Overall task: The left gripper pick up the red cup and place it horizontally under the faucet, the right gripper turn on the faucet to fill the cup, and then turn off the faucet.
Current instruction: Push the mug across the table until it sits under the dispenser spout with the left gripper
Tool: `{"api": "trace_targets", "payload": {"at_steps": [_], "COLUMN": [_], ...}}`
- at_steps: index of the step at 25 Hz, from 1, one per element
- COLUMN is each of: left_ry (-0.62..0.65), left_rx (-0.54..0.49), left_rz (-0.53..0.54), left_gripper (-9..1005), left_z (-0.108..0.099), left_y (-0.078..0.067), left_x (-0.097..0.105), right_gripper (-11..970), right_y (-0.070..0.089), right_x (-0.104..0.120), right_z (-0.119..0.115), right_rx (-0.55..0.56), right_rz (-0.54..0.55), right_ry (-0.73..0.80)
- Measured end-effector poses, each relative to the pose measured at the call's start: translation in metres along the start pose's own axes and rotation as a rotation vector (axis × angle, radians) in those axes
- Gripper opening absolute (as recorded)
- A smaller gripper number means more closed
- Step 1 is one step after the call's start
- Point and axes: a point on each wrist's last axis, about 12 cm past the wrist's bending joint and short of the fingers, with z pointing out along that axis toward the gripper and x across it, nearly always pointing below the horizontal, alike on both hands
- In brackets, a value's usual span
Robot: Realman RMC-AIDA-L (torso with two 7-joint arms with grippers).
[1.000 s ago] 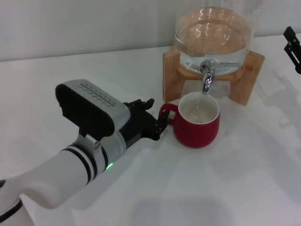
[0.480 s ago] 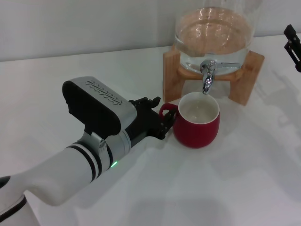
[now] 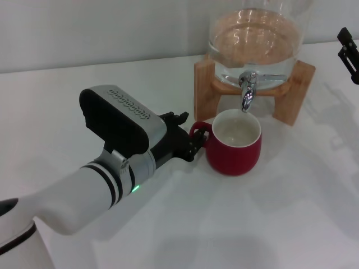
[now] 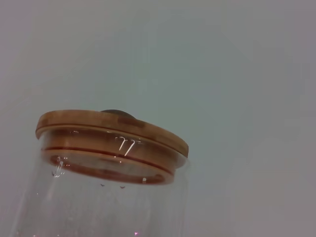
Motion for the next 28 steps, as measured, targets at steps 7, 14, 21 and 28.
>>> {"api": "trace_targets", "payload": {"at_steps": [7,14,21,28], "left_ry": [0.010,0.008,0.010,0.009], "left_rx": [-0.006,-0.003,-0.017,-0.046], "left_rz": [0.016,0.021,-0.011,-0.014], "left_gripper": [451,451,451,451], "left_z": [0.005,0.004,-0.007,-0.023], "left_y": [0.005,0.002,-0.003,-0.009], "left_x": [-0.002,-0.003,0.006,0.017], "right_gripper": [617,617,617,617], "right_y": [0.000,0.000,0.000,0.000], "right_x": [0.000,0.001,0.002,0.001], "right_z": [-0.001,-0.004,-0.005,-0.005], "right_rx": [0.002,0.005,0.008,0.007], "right_rz": [0.000,0.001,0.001,0.001], "right_ry": [0.001,0.007,0.013,0.011]}}
